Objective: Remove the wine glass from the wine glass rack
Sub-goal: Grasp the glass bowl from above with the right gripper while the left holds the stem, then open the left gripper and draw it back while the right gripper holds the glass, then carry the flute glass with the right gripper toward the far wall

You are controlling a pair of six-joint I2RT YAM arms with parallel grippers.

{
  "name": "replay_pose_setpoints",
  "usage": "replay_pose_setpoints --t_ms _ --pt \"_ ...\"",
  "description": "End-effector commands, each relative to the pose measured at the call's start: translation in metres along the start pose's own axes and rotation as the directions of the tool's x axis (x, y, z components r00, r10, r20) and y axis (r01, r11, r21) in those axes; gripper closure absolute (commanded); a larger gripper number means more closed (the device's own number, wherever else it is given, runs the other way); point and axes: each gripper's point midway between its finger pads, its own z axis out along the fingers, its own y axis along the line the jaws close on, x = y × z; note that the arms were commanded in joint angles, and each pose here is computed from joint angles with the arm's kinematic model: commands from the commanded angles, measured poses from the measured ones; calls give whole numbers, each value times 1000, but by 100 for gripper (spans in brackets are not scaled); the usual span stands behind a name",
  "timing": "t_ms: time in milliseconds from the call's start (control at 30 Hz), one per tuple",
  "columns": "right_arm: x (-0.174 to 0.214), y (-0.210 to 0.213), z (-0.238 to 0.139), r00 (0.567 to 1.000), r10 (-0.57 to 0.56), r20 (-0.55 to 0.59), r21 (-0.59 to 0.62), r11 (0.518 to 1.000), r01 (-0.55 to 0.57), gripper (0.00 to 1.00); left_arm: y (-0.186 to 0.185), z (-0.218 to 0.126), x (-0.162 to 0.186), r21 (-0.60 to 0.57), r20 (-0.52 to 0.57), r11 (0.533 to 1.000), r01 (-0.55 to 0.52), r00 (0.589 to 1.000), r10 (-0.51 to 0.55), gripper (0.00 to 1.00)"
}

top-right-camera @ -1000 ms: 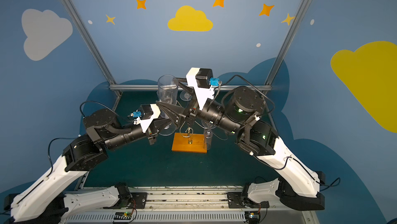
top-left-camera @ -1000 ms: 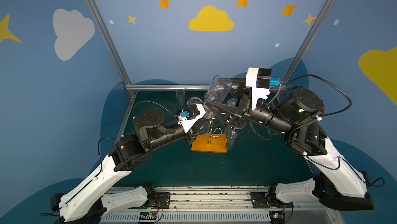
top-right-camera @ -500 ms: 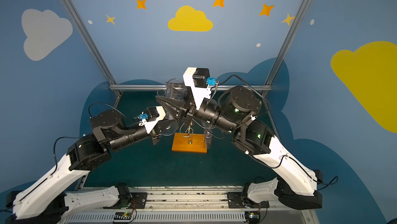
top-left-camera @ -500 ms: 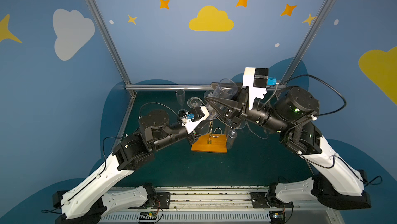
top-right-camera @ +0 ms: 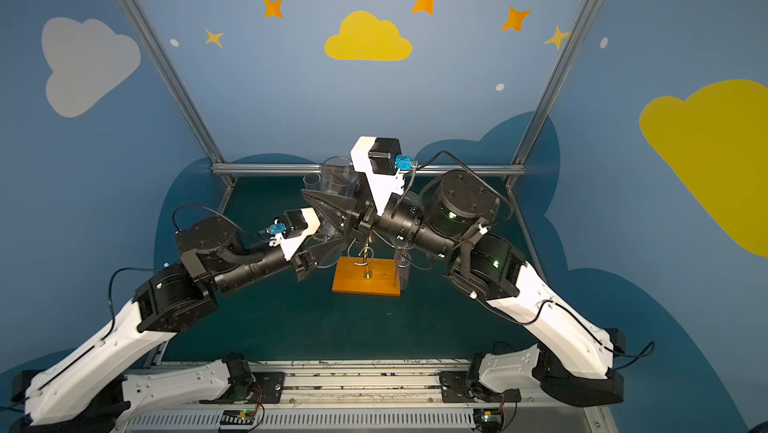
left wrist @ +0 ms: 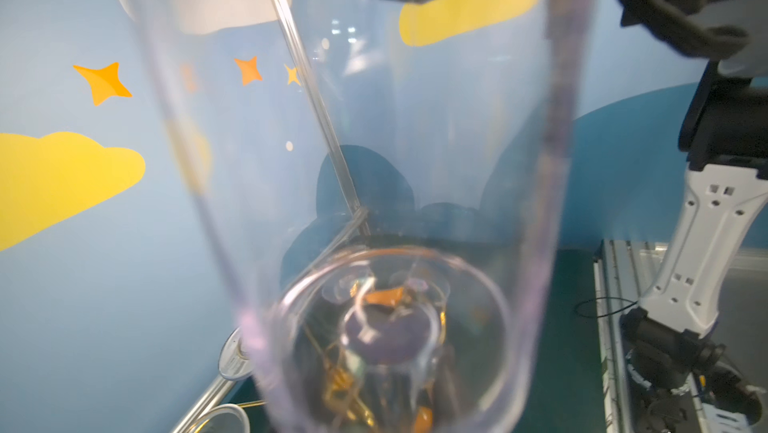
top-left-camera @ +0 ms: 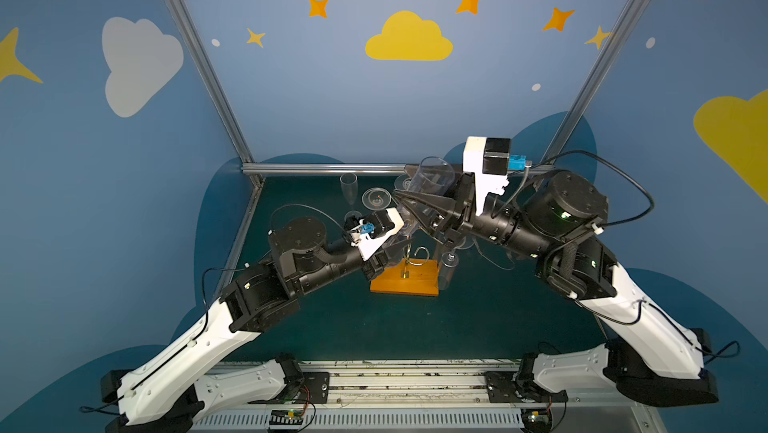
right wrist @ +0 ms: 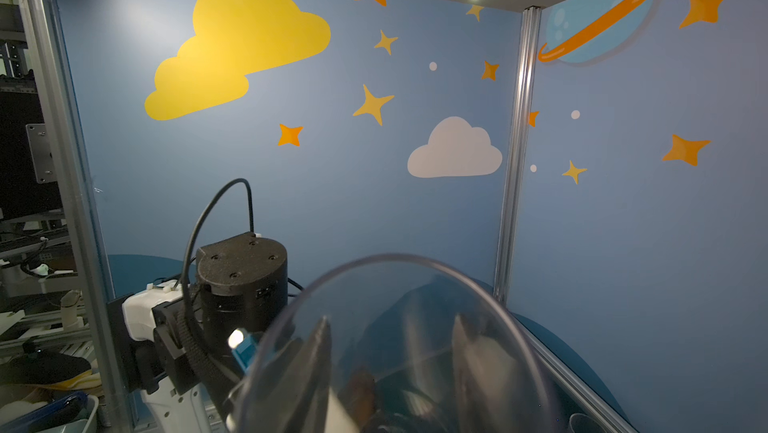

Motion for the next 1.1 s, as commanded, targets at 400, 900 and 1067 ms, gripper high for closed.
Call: replay_pose_setpoints --t_ms 400,900,1067 --pt "-32 -21 -43 977 -199 76 131 973 189 77 10 -83 -13 -96 201 984 148 972 -126 24" --pt "-26 -140 -86 806 -545 -232 454 672 585 78 21 -137 21 -184 263 923 338 922 -285 24" --pt "-18 -198 -106 825 -512 -239 541 636 551 77 22 -136 26 -200 253 918 342 923 -289 24"
